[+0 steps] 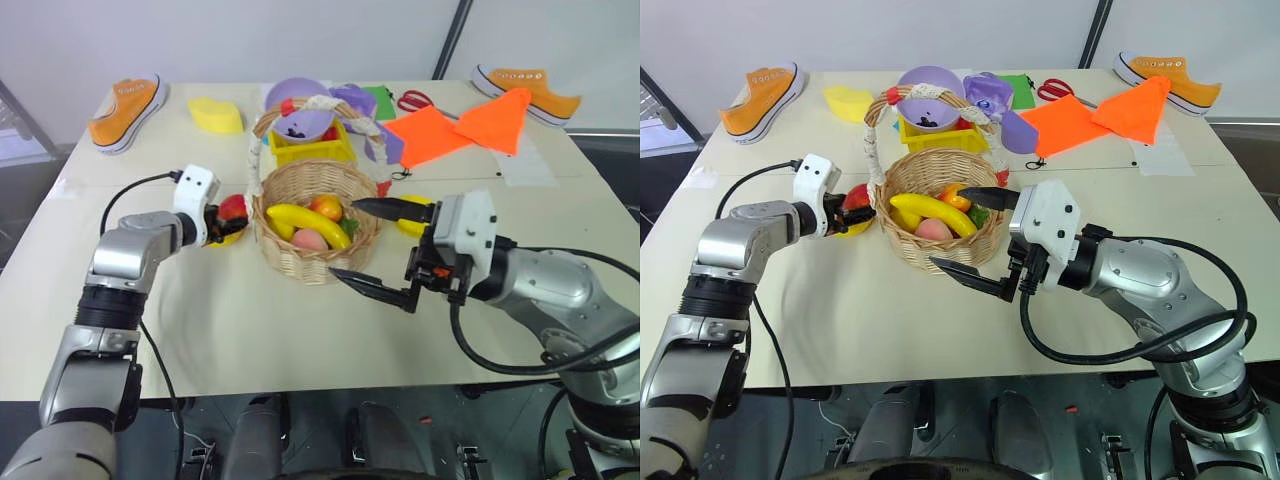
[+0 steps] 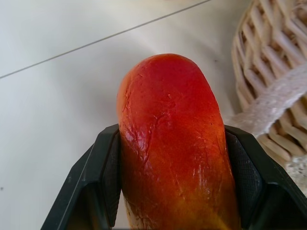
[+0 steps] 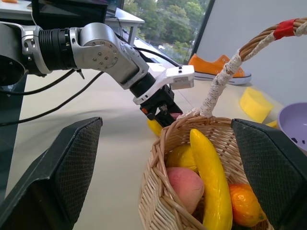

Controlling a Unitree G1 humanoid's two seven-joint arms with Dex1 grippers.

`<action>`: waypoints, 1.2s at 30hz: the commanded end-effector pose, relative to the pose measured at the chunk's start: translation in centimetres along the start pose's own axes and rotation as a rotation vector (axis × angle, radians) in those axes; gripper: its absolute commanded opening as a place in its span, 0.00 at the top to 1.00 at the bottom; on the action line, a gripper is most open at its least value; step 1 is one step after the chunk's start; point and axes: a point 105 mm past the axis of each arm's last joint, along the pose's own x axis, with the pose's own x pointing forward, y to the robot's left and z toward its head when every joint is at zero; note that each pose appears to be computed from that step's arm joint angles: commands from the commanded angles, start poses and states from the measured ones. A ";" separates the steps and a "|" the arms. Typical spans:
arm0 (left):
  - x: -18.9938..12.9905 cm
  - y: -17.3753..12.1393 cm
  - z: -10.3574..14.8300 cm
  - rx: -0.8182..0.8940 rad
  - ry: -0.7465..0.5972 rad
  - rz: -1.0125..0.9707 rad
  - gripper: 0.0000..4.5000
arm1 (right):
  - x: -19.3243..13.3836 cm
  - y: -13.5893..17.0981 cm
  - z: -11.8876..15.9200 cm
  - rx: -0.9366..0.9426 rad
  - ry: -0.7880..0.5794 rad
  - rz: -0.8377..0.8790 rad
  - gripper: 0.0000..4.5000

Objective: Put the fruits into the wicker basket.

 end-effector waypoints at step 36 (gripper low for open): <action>-9.3 -13.5 8.5 0.291 -0.477 -0.688 0.02 | -5.3 -8.5 -9.0 0.108 0.270 -0.505 0.00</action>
